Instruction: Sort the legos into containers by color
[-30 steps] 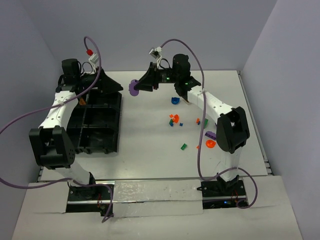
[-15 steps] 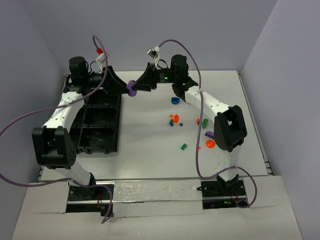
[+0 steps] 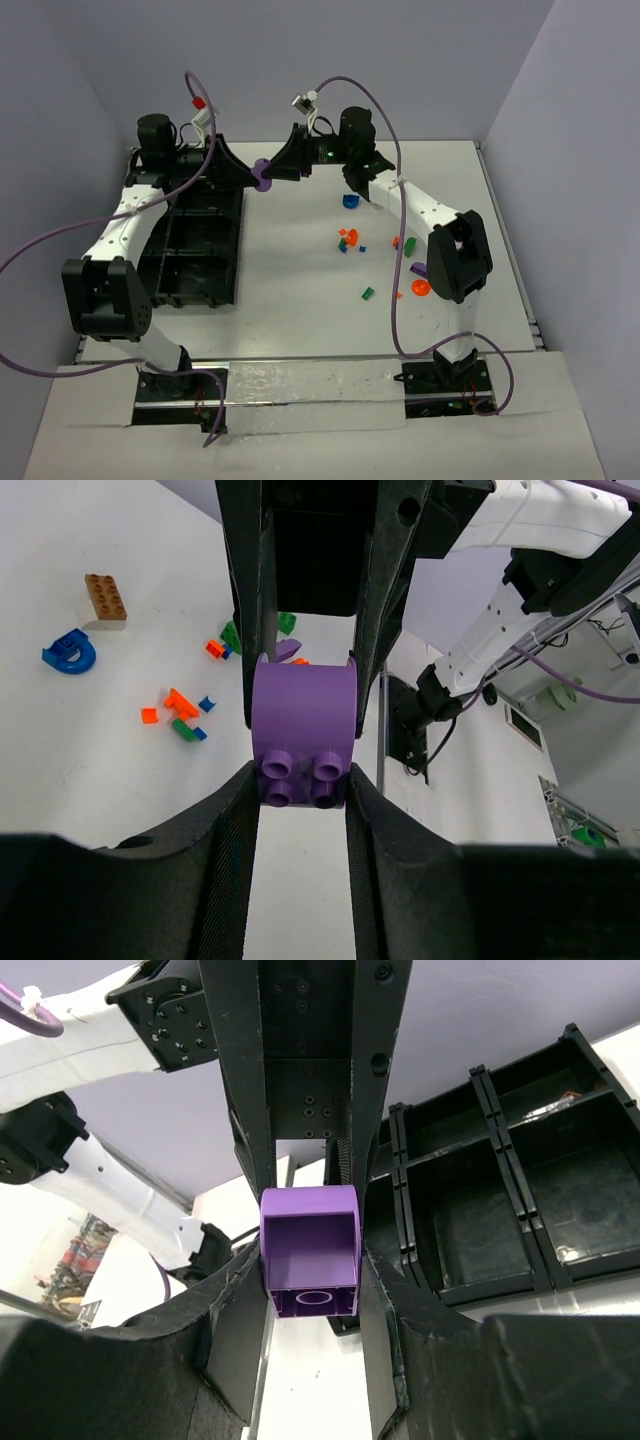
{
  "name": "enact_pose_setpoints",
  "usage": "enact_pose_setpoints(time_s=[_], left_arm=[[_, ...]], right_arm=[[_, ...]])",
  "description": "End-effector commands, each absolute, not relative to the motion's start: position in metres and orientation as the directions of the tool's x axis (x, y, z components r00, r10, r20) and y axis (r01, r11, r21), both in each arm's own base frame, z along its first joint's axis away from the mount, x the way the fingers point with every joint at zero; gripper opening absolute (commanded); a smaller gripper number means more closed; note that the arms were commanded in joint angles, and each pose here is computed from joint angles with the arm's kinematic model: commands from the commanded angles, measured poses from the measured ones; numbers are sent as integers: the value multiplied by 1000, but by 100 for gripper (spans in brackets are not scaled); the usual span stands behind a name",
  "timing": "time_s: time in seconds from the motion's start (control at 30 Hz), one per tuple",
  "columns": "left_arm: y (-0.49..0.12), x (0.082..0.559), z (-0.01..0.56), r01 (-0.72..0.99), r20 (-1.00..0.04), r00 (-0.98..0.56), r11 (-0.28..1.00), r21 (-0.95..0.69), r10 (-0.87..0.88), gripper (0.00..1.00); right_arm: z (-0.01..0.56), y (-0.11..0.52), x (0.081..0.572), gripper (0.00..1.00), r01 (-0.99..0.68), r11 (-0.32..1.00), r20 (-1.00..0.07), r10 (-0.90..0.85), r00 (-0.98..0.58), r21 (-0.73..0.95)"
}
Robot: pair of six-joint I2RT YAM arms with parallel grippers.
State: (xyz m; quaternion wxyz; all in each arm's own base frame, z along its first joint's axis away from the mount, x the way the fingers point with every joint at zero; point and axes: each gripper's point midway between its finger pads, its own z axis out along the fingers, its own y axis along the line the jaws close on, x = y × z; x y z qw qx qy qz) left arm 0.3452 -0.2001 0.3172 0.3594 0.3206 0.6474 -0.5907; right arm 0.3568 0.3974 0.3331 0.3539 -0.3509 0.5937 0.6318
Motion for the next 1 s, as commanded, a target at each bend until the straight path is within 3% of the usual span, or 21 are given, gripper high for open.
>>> enact_pose_setpoints(time_s=[0.0, 0.17, 0.2, 0.33, 0.43, 0.6, 0.7, 0.97], left_arm=[[-195, 334, 332, 864, -874, -486, 143, -484, -18, 0], [-157, 341, 319, 795, -846, -528, 311, -521, -71, 0], [-147, 346, 319, 797, -862, -502, 348, -494, -73, 0], [-84, 350, 288, 695, -850, -527, 562, -448, -26, 0], [4, 355, 244, 440, -760, -650, 798, -412, -34, 0], [111, 342, 199, 113, -660, -749, 972, -205, -52, 0], [131, 333, 182, 55, -625, -780, 992, -113, -28, 0], [153, 335, 139, -73, -528, -842, 994, -80, -105, 1]], right_arm=[[350, 405, 361, 39, -893, -30, -891, 62, -449, 448], [351, 393, 372, 96, -887, 43, -886, 81, -457, 461], [351, 390, 374, 98, -885, 60, -886, 83, -456, 461], [350, 367, 389, 100, -888, 153, -901, 84, -425, 433], [322, 331, 409, 100, -874, 318, -923, 5, -384, 366], [281, 267, 416, 100, -825, 509, -916, -158, -369, 245], [253, 234, 402, 99, -798, 572, -872, -276, -403, 188], [199, 161, 366, 96, -718, 690, -772, -404, -491, 95]])
